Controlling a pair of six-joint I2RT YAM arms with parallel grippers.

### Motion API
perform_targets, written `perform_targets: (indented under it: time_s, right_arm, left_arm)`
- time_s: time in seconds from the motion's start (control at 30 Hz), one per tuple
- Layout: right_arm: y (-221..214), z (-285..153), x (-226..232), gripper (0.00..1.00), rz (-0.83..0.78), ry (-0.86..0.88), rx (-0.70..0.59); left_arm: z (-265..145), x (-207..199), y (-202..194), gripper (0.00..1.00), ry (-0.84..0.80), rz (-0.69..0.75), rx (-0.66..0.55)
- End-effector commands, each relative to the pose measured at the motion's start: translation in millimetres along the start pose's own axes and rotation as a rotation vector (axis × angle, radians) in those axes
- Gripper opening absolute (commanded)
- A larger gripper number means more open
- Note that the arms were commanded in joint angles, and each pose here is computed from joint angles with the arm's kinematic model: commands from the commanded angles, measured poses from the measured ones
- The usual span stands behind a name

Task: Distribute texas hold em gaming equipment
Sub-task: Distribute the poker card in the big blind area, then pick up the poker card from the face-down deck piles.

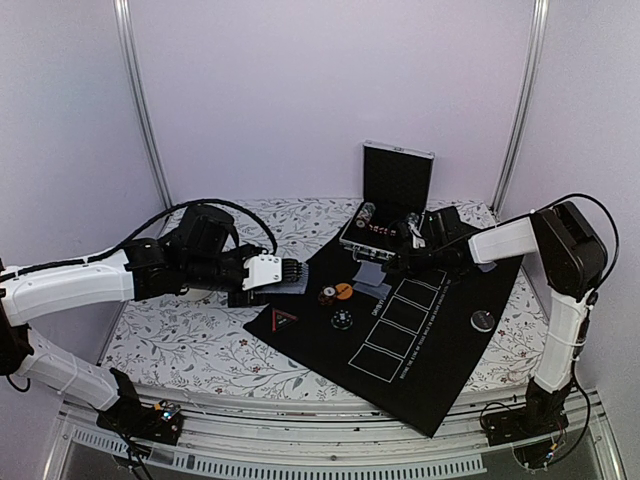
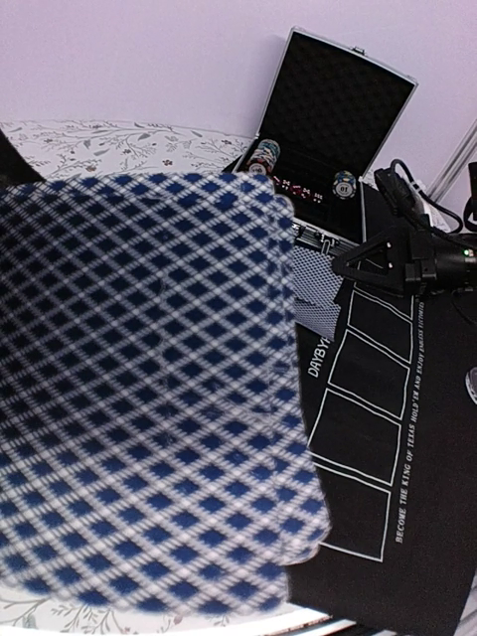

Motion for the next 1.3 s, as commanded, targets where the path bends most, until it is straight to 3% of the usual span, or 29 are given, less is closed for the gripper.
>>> perform_targets:
  time_s: [0.0,0.37,0.8,0.9,1.0,1.1,1.27]
  right_arm:
    - [9,8,-2,0.02,-0.052,0.036,-0.023]
    - [-3,10,-14,0.04,-0.027,0.031,0.004]
    - [17,-17,-4,0.42,-0.086,-0.106,-0.015]
    - [28,-33,15,0.6,-0.13,-0.135,-0.046]
    - [33,-42,47,0.96,-0.207,-0.143,-0.066]
    - [23,-42,90,0.99,-0.27,-0.031,-0.035]
    - [8,-46,192,0.99,-0.343,0.399,0.014]
  left_arm:
    - [-3,-3,6,0.52,0.002,0.018,-0.03]
    - [-2,-4,4,0.52,-0.001,0.021,-0.027]
    - [-2,-4,5,0.52,-0.003,0.02,-0.03]
    - [-2,-4,5,0.52,-0.001,0.021,-0.029]
    - [-3,-4,5,0.52,0.001,0.022,-0.03]
    - [-3,-3,6,0.52,0.003,0.022,-0.031]
    - [-3,-3,6,0.52,0.004,0.022,-0.03]
Point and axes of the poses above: each gripper's point midway between its finger pads, its own z axis out along the fingers, its own x axis along the line the jaws close on, y = z × x, the point moved 5 cm from there along -z, back along the fingers, and after that the axes turned 6 degrees about -z, right-handed, at the moved point
